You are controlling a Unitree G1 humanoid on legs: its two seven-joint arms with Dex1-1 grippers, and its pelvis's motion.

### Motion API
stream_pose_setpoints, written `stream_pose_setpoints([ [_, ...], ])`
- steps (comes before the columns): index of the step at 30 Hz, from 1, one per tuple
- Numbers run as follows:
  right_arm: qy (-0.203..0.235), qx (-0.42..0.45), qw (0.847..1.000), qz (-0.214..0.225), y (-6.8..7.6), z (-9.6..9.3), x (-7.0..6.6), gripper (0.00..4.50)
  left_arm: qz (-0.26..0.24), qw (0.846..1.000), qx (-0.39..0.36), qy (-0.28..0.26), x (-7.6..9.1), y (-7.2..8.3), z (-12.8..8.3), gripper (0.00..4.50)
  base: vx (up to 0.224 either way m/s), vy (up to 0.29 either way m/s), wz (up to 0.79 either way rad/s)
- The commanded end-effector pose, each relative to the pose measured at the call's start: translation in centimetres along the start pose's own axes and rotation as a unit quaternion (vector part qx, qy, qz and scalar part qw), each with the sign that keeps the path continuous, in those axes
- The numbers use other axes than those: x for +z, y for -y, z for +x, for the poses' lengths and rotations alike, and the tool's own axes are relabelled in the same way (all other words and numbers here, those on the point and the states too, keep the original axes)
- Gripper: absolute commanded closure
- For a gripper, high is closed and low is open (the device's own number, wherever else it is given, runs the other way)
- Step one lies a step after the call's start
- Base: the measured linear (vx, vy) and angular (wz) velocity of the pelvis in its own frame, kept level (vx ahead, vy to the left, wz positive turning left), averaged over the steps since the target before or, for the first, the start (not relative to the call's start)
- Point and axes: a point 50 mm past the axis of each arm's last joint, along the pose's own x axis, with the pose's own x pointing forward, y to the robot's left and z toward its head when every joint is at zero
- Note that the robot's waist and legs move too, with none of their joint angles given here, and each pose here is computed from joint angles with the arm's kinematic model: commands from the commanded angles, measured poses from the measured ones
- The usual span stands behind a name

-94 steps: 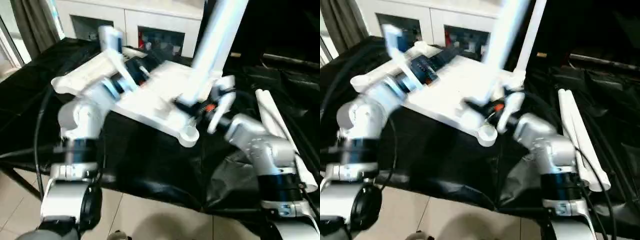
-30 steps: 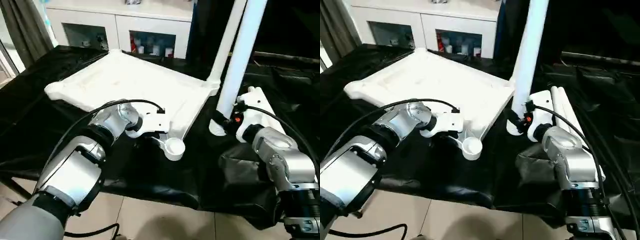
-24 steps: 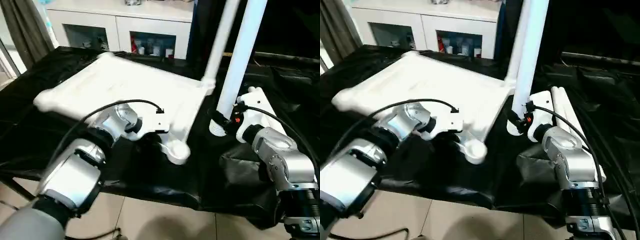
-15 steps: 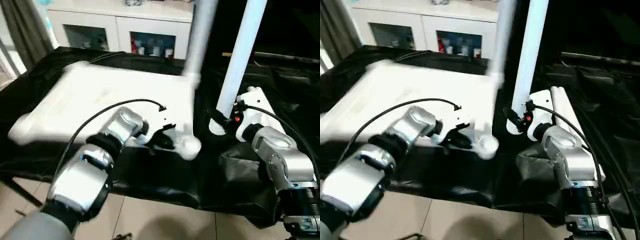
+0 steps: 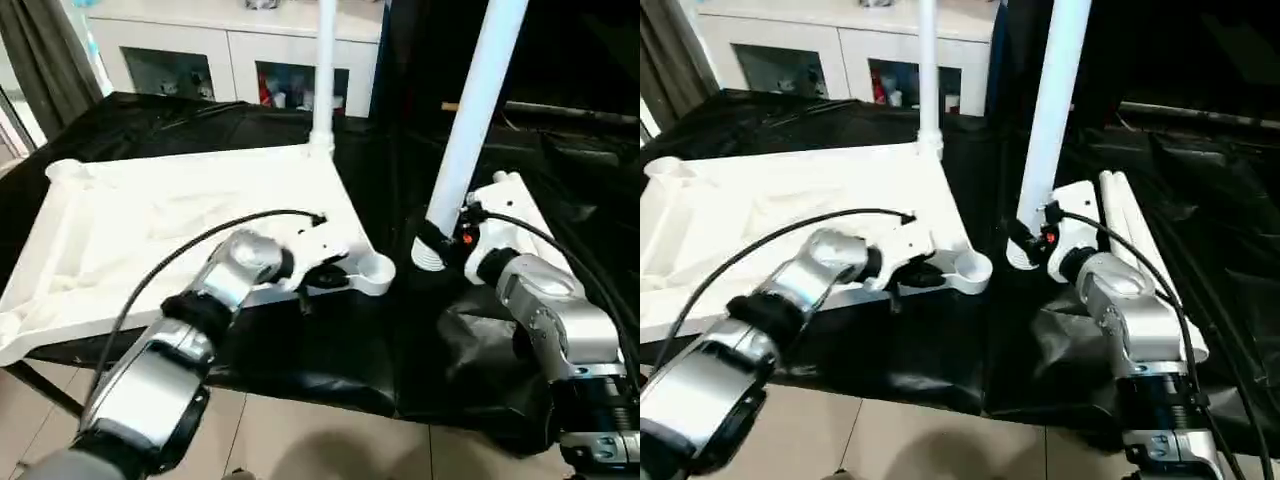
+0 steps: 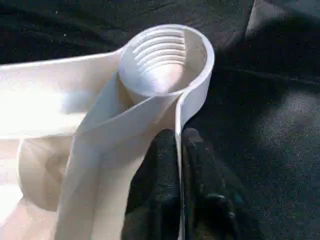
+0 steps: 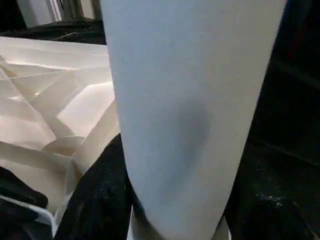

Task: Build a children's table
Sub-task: Rotate table base, then insert table leg to table base

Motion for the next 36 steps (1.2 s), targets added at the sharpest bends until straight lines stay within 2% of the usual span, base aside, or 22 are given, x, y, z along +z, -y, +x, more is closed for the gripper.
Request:
stream_pose_setpoints([
  [1, 0.010, 0.000, 1.000, -0.004, -0.1, 0.1, 0.5, 2.57, -0.017, 1.000, 0.000, -0.002, -0.6, -0.2, -0.7, 3.88, 0.000, 0.000, 0.00],
  [3, 0.010, 0.001, 1.000, -0.002, -0.2, 0.1, 0.3, 2.57, -0.025, 1.000, 0.006, 0.004, -0.6, -0.5, -1.1, 3.50, 0.000, 0.000, 0.00],
  [10, 0.009, 0.007, 1.000, -0.001, -0.5, 0.1, 0.2, 2.57, -0.028, 0.999, 0.019, 0.004, -0.9, -1.3, -2.1, 3.49, 0.000, 0.000, 0.00],
  [19, 0.009, 0.008, 1.000, -0.005, -0.5, 0.1, 0.3, 2.57, -0.031, 0.999, 0.009, 0.001, -1.1, -1.3, -2.4, 3.49, 0.000, 0.000, 0.00],
  [21, 0.010, 0.009, 1.000, -0.004, -0.4, 0.1, 0.3, 2.57, -0.036, 0.999, 0.006, 0.003, -1.2, -1.3, -2.5, 3.86, 0.000, 0.000, 0.00],
  [23, 0.011, 0.009, 1.000, -0.003, -0.4, 0.1, 0.4, 2.57, -0.042, 0.999, 0.002, 0.006, -1.3, -1.2, -2.5, 3.89, 0.000, 0.000, 0.00],
  [24, 0.013, 0.017, 1.000, 0.005, -0.7, 0.2, 0.4, 2.57, -0.047, 0.999, 0.001, 0.010, -1.3, -1.2, -2.5, 4.16, 0.000, 0.000, 0.00],
  [28, 0.018, 0.051, 0.999, -0.007, -1.7, 0.6, 0.7, 2.57, -0.056, 0.998, 0.000, 0.023, -1.3, -1.1, -2.5, 4.30, 0.000, 0.000, 0.00],
  [29, 0.032, 0.098, 0.995, -0.008, -2.8, 0.7, 0.9, 2.57, -0.067, 0.997, -0.001, 0.040, -1.2, -1.0, -2.3, 4.41, 0.000, 0.000, 0.00],
  [30, 0.028, 0.109, 0.994, 0.001, -3.1, 0.8, 0.9, 2.57, -0.069, 0.997, 0.000, 0.047, -1.1, -0.9, -2.3, 4.41, 0.000, 0.000, 0.00],
  [31, 0.011, 0.126, 0.991, 0.034, -3.4, 1.0, 0.8, 2.57, -0.071, 0.996, 0.002, 0.061, -0.9, -0.8, -2.2, 4.41, 0.000, 0.000, 0.00],
  [32, 0.000, 0.139, 0.989, 0.048, -3.7, 1.2, 0.8, 2.57, -0.072, 0.995, -0.001, 0.068, -0.9, -0.6, -2.1, 4.50, 0.000, 0.000, 0.00],
  [36, -0.030, 0.160, 0.985, 0.050, -3.9, 1.8, 0.5, 2.57, -0.078, 0.994, -0.013, 0.070, -1.3, 0.0, -1.9, 4.50, 0.000, 0.000, 0.00],
])
